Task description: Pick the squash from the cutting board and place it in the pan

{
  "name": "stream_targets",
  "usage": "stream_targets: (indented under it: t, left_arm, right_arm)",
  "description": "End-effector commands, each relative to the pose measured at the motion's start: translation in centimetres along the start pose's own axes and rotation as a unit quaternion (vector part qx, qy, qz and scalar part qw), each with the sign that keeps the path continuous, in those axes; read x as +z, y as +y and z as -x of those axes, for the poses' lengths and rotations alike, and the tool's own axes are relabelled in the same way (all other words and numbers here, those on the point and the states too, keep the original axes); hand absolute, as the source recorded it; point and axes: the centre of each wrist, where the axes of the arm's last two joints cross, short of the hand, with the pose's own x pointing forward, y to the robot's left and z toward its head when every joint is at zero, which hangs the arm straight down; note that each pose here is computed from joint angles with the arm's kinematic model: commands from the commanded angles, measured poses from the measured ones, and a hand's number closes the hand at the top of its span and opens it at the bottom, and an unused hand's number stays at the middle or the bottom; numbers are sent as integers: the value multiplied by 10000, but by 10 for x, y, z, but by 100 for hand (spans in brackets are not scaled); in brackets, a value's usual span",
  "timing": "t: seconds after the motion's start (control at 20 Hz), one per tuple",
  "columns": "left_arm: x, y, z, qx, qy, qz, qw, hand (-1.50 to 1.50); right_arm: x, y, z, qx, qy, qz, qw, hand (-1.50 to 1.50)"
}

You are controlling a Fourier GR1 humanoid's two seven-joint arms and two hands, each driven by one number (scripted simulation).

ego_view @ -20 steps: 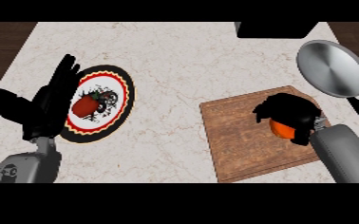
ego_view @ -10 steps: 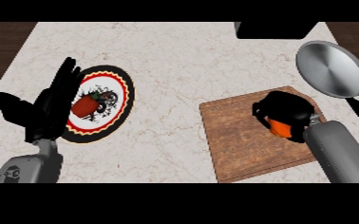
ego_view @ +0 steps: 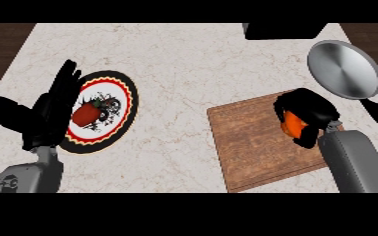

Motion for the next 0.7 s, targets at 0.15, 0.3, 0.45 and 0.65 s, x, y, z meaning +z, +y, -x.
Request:
stream_targets:
  t: [0.15, 0.3, 0.45, 0.65]
  left_arm:
    - [2, 11, -3, 30, 16, -15, 10000, 0]
    - [1, 6, 7, 72, 77, -85, 9999, 0]
    - [-1, -7, 3, 6, 10, -6, 10000, 0]
    - [-11, 8, -2, 57, -13, -51, 10000, 0]
  right_arm:
    - [17, -50, -25, 94, 1289, 1916, 9729, 150]
    - [42, -92, -47, 434, 1184, 2671, 9554, 150]
    - [76, -105, -52, 502, 1346, 3088, 9402, 150]
    - [111, -136, -68, 338, 1491, 3059, 9397, 150]
